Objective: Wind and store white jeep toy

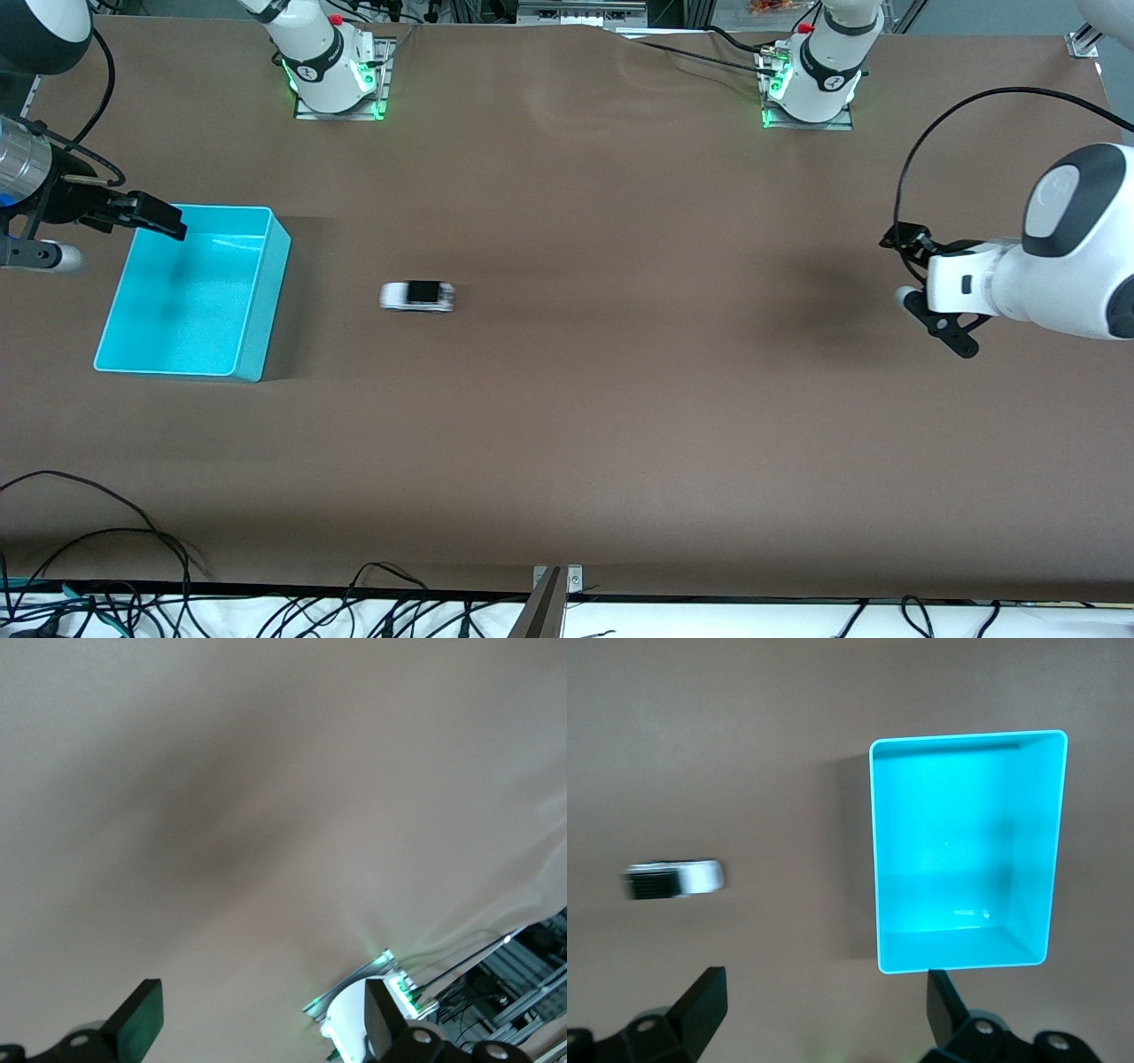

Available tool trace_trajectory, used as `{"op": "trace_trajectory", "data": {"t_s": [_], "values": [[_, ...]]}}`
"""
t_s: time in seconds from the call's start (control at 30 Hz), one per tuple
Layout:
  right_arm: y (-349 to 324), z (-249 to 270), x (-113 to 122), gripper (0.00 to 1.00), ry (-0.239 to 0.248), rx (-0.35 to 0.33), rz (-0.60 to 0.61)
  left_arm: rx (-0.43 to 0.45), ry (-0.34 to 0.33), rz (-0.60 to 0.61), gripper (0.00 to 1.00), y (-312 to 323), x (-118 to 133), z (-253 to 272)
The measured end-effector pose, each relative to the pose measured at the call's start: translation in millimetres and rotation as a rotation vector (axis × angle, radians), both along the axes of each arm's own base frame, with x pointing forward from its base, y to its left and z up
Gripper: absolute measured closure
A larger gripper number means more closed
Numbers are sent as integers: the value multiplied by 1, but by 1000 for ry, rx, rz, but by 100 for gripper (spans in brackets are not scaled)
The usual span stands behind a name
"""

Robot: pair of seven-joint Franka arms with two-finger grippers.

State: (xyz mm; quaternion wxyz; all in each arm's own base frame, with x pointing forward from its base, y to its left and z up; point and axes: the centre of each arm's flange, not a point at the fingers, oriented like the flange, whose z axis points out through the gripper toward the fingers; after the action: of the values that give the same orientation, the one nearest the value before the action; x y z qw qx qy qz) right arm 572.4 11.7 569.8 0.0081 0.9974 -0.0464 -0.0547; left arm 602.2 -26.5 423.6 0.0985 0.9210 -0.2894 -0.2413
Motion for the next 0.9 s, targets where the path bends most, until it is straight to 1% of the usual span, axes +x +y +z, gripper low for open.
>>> {"op": "trace_trajectory", "data": {"t_s": [0.13, 0.2, 0.27, 0.53, 0.7, 0.83, 0.9], "values": [[6, 1, 1, 0, -8, 0, 11, 32, -6, 43, 0, -25, -3, 7], [11, 4, 2, 0, -24, -4, 21, 47, -9, 62, 0, -37, -5, 10], [21, 8, 4, 0, -51, -6, 39, 65, -11, 84, 0, -50, -7, 13], [27, 9, 6, 0, -65, -4, 51, 70, -10, 93, 0, -50, -7, 13], [31, 7, 6, 0, -62, -4, 59, 82, -15, 117, 0, -50, -6, 13], [41, 5, 3, 0, -43, -4, 76, 86, -29, 135, 0, -52, -4, 14], [46, 5, 2, 0, -36, -4, 85, 84, -47, 145, 0, -53, -1, 15]]}}
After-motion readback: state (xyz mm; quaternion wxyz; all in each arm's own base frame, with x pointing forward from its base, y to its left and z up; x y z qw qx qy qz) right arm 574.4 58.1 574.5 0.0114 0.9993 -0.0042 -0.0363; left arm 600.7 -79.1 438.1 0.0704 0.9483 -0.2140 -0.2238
